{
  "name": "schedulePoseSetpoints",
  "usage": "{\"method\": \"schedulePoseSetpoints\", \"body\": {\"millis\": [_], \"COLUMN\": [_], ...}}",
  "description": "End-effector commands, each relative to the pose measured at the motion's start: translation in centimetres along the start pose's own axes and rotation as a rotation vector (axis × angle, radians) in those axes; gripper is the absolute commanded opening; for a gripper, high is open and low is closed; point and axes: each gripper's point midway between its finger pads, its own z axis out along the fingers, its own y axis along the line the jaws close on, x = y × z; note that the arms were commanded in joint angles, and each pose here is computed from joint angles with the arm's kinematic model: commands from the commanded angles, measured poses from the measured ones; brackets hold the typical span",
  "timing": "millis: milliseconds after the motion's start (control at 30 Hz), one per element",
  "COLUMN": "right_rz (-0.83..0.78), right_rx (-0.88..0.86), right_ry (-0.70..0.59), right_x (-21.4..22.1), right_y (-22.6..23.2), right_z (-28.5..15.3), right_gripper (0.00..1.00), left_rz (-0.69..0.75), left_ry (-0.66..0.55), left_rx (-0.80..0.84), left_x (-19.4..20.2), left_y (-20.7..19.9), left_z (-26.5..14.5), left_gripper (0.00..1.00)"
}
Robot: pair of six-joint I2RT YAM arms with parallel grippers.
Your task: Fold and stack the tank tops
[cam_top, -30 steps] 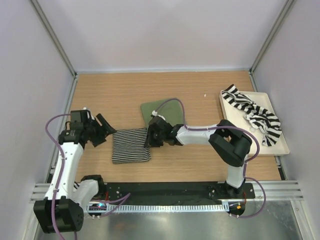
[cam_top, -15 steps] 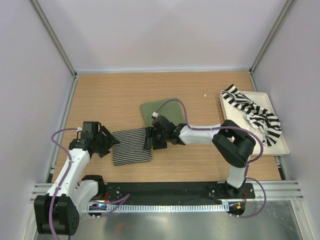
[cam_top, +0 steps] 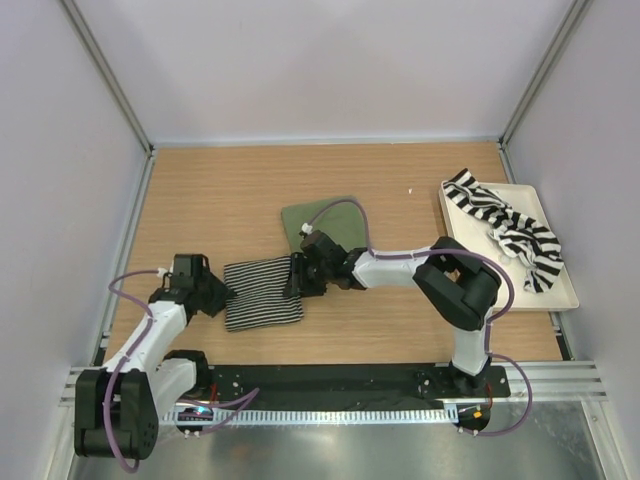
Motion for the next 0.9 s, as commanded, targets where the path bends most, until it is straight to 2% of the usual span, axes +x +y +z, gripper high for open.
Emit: {"method": "schedulePoseSetpoints", "body": {"millis": [0, 133, 233, 267, 300, 467, 600, 767, 867], "right_rz": [0.008, 0.002, -0.003, -0.007, -0.012, -0.067, -0.14, -0.177, -0.178], "right_rx": [0.032, 0.032, 0.042, 0.035, 0.028, 0.034, 0.049, 0.033, 0.014], "right_ry": [-0.009, -0.019, -0.023, -0.012, -0.01, -0.042, -0.099, -0.157, -0.173], "right_x": [-0.3, -0.8, -1.1, -1.1, -1.2, -3.0, -5.3, -8.5, -9.8], "right_y": [-0.7, -0.5, -0.5, -0.2, 0.1, 1.8, 3.3, 5.8, 6.7], "right_z": [1.0, 1.4, 2.1, 2.6, 2.7, 2.7, 1.2, -1.0, -2.0], "right_gripper": [0.45, 0.42, 0.32, 0.23, 0.2, 0.01, 0.02, 0.01, 0.01], "left_rz": [-0.012, -0.014, -0.012, -0.009, -0.01, 0.017, 0.034, 0.065, 0.081], "left_ry": [-0.035, -0.005, 0.003, 0.011, 0.01, 0.023, -0.045, -0.172, -0.194], "left_rx": [0.035, 0.006, 0.008, 0.014, 0.032, 0.067, 0.118, 0.176, 0.2], "left_x": [-0.6, 0.0, 0.3, 0.6, 0.5, 0.2, -1.8, -5.4, -6.5], "left_y": [-0.7, 0.0, 0.3, 0.4, 0.0, -1.3, -3.3, -6.5, -8.0], "left_z": [0.9, 1.5, 2.0, 2.1, 2.4, 2.3, 0.5, -3.6, -5.2], "left_gripper": [0.37, 0.24, 0.14, 0.05, 0.0, 0.0, 0.0, 0.0, 0.0]}}
